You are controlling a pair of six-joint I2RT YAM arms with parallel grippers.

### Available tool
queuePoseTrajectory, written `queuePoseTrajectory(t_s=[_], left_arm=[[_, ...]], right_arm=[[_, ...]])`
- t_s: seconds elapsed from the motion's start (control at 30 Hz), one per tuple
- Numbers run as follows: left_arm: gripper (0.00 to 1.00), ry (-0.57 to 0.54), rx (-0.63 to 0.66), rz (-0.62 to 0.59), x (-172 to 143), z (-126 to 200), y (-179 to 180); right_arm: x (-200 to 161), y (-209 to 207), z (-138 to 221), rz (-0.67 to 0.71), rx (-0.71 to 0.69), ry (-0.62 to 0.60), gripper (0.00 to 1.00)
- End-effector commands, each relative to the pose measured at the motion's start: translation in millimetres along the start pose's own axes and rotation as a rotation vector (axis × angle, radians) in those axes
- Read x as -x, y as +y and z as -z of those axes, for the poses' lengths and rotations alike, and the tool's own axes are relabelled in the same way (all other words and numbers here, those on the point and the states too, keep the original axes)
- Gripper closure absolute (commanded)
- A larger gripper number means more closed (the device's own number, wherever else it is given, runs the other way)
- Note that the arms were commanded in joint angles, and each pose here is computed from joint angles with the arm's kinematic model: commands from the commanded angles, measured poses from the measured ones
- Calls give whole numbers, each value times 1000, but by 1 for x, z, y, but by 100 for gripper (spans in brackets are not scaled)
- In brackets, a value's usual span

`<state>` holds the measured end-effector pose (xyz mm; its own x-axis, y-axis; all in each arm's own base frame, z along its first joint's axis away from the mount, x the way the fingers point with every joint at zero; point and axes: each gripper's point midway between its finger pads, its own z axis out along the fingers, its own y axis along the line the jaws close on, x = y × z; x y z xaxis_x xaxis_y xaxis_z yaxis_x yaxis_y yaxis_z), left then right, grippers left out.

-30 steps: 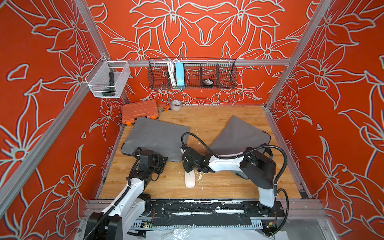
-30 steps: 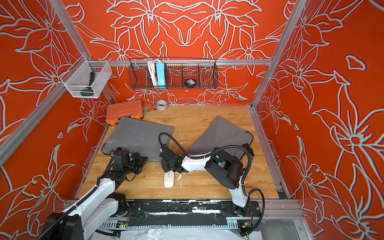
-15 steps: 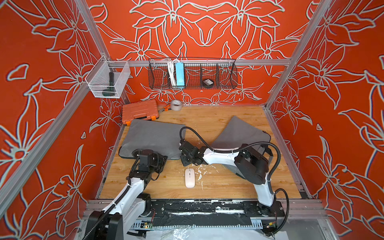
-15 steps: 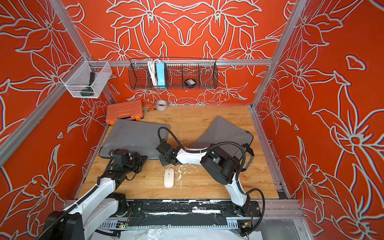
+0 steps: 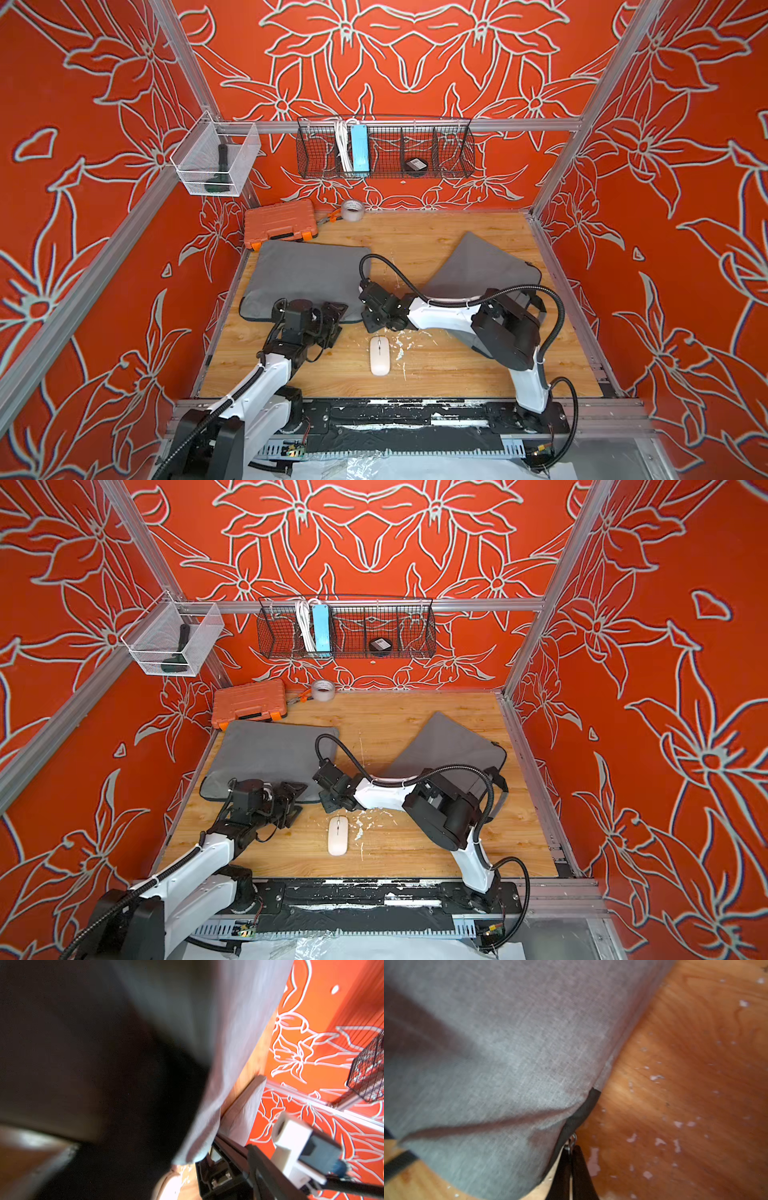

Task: Put the mouse into the laptop bag
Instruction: Zip the zipper on the zippered laptop bag.

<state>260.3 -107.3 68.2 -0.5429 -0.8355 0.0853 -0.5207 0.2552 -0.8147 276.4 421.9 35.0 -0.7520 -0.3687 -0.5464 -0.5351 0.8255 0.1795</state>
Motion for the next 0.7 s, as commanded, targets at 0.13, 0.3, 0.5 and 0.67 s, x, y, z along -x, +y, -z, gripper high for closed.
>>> queuePoseTrajectory(t_s=[0.13, 0.3, 0.5, 0.67], left_arm=[[40, -8, -3, -9, -6, -7, -2], [76, -21, 56, -13, -3, -11, 8], [100, -60, 81, -17, 3, -7, 13], [100, -84, 44, -32, 5, -1, 3]], right_arm=[[12, 52, 11, 99, 104, -73, 100], [8, 40, 9, 83, 51, -71, 100], [3, 11, -3, 24, -32, -38, 100], [8, -32, -14, -56, -125, 12, 100]])
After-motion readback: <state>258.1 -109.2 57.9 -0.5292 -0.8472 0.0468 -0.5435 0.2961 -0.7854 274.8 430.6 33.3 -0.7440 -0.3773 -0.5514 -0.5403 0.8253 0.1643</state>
